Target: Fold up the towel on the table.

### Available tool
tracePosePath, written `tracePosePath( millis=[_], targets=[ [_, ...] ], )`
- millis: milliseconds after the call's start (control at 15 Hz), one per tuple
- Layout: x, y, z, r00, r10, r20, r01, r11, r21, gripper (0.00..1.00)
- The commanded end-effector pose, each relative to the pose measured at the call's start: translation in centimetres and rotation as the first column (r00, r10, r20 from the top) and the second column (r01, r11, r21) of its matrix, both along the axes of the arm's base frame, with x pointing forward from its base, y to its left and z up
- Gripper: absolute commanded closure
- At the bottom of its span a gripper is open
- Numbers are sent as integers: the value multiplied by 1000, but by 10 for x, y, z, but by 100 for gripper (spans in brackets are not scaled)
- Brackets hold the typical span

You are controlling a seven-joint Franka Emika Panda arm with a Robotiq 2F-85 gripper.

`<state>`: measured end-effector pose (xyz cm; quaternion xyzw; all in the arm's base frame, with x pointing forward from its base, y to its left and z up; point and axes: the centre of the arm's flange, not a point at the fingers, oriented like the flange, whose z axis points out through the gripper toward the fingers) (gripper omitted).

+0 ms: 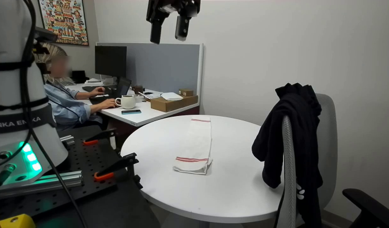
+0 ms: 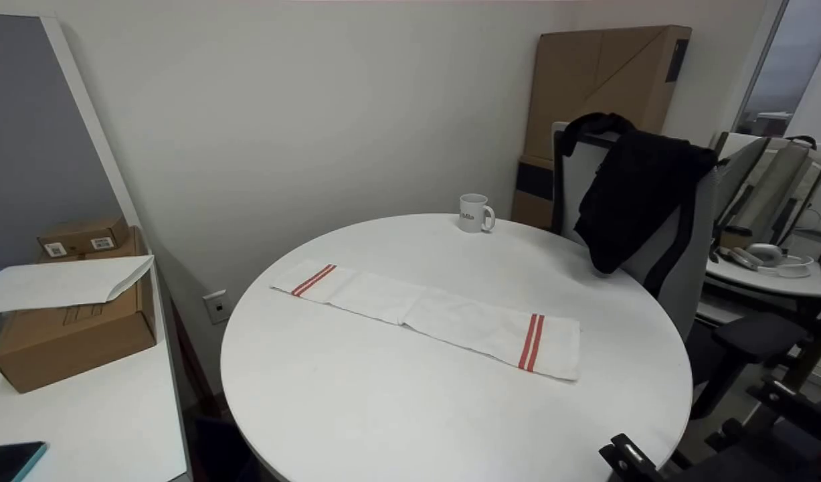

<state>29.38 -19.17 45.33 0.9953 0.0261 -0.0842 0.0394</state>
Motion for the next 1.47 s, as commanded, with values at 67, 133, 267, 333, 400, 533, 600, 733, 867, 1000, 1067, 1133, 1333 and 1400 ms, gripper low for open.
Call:
tracePosePath(
  millis=[67, 133, 267, 333, 400, 533, 600, 733, 867, 1000, 1067, 1133, 1333, 1400],
  targets=[
    [13, -19, -47, 978, -184, 93, 182, 983, 38, 0],
    [14, -23, -58, 969, -222, 112, 218, 975, 46, 0],
    [16, -29, -77, 951, -280, 129, 275, 960, 59, 0],
    [18, -31, -86, 945, -300, 131, 294, 954, 64, 0],
    [18, -32, -95, 939, -316, 132, 310, 948, 68, 0],
    [22, -30, -111, 932, -337, 130, 329, 941, 80, 0],
    [24, -26, -117, 930, -345, 129, 337, 938, 83, 0],
    [33, -11, -132, 932, -343, 117, 336, 939, 79, 0],
    [45, 10, -148, 936, -332, 114, 327, 943, 63, 0],
    [56, 31, -169, 941, -321, 108, 318, 947, 41, 0],
    [61, 42, -184, 943, -317, 105, 316, 949, 23, 0],
    [65, 50, -194, 944, -315, 102, 315, 949, 14, 0],
    [77, 69, -234, 940, -327, 99, 330, 944, -12, 0],
    [80, 72, -244, 936, -338, 101, 341, 940, -13, 0]
  ],
)
